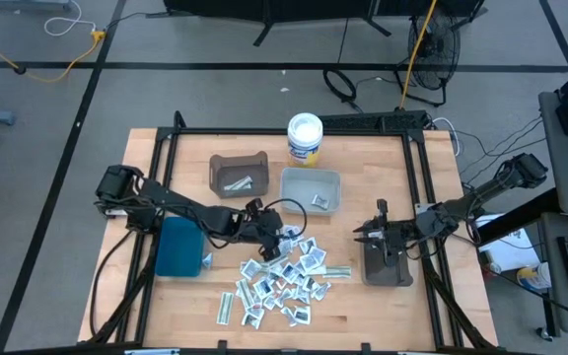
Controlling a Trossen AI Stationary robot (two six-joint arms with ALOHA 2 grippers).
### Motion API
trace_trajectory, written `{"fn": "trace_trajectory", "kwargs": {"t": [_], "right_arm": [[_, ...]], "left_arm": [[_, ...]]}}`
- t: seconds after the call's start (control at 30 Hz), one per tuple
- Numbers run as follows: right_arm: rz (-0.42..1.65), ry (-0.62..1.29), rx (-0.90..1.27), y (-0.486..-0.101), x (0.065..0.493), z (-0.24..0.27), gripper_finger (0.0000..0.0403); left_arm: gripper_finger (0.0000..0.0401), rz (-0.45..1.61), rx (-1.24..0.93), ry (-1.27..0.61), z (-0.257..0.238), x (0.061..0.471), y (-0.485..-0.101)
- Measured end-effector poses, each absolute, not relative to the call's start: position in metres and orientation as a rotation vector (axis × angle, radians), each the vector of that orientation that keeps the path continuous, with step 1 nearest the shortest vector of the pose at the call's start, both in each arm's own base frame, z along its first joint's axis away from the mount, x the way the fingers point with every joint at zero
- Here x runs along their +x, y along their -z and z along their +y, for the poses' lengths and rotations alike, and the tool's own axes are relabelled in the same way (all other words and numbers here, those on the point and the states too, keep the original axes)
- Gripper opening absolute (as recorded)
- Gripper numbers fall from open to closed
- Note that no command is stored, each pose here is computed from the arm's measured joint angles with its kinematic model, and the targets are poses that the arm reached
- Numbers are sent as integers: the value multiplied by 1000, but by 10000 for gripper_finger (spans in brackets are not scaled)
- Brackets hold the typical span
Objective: Pick & Place First Aid Supplies
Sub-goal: Put the blue alcohol pad into the bottom black bin
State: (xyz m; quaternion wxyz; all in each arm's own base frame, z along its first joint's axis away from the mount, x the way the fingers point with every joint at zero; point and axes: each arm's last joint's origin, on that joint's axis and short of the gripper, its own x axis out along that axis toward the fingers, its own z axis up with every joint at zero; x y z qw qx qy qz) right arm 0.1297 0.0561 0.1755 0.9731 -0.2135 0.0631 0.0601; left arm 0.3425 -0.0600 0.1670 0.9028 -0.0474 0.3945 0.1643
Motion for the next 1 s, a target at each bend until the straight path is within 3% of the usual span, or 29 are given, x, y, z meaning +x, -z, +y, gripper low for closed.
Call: {"fn": "trace_trajectory", "kwargs": {"t": [0.33, 1.0], "right_arm": [[123, -120, -420, -176, 130, 56, 100], [123, -120, -424, -176, 130, 56, 100]], "left_arm": [[201, 886, -112, -341, -62, 348, -139], [114, 859, -208, -397, -54, 351, -137]]}}
